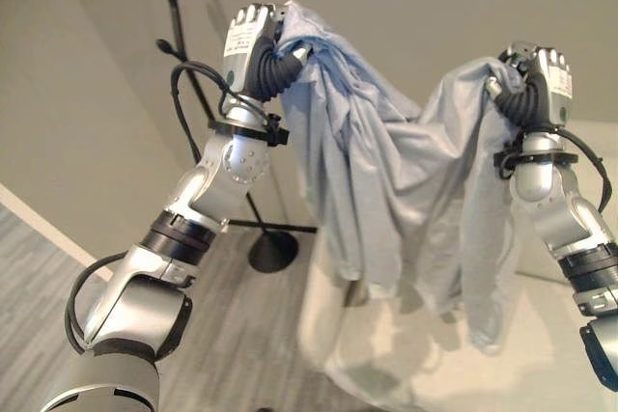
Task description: Hang the clothes on the sofa on the clothes rack.
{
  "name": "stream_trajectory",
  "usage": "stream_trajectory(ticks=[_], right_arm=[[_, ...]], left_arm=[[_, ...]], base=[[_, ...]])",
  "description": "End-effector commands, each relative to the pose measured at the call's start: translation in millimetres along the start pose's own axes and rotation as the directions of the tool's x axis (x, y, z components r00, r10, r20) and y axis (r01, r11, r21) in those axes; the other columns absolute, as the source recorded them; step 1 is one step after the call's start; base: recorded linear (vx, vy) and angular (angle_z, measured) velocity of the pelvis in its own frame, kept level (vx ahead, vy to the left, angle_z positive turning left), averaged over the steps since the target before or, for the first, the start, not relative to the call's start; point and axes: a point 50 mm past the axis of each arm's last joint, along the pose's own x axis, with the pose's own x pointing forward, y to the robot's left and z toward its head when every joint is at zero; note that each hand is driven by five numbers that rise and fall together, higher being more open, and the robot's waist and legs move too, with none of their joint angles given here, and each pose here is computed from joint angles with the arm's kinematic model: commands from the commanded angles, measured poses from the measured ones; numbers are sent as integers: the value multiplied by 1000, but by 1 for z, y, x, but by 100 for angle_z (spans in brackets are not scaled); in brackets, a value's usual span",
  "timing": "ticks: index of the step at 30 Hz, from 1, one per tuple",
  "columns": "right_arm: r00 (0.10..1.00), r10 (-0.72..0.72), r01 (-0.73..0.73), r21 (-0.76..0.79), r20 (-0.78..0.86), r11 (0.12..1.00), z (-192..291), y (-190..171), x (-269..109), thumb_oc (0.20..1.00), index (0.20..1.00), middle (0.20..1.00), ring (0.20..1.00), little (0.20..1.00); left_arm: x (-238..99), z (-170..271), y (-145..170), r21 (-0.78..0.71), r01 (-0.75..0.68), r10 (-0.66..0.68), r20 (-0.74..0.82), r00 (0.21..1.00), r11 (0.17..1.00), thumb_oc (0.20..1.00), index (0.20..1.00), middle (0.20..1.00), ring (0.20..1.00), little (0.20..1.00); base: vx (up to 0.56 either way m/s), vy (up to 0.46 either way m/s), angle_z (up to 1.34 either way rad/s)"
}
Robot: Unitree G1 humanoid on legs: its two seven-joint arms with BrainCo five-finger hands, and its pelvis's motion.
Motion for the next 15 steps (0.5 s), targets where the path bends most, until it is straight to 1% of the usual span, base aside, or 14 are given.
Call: stream_trajectory(ticks=[1, 3, 6, 7, 10, 15], right_arm=[[962, -205, 209, -7, 180, 978, 40, -37, 52, 200, 200, 200, 200, 200], [960, -219, 225, -14, 177, 974, 41, -37, 54, 200, 200, 200, 200, 200], [966, -207, 213, -23, 153, 977, 34, -39, 48, 200, 200, 200, 200, 200], [967, -203, 209, -22, 151, 978, 32, -40, 47, 200, 200, 200, 200, 200], [975, -170, 175, -26, 144, 984, 27, -36, 40, 200, 200, 200, 200, 200], [977, -164, 169, -28, 139, 985, 25, -37, 40, 200, 200, 200, 200, 200]], left_arm=[[32, 21, 44, 81, -141, 126, 168, 978, 987, 200, 200, 200, 200, 200], [33, 25, 45, 101, -146, 124, 191, 974, 984, 200, 200, 200, 200, 200], [29, 30, 31, 95, -89, 69, 195, 978, 991, 200, 200, 200, 200, 200], [27, 30, 28, 80, -73, 58, 180, 982, 994, 200, 200, 200, 200, 200], [19, 25, 26, 63, -67, 58, 138, 989, 996, 200, 200, 200, 200, 200], [13, 22, 24, 40, -69, 64, 111, 992, 997, 200, 200, 200, 200, 200]], base=[[-99, 808, 1], [-88, 591, -8], [24, 534, 12], [71, 340, 23], [73, 142, -12], [104, -4, -17]])
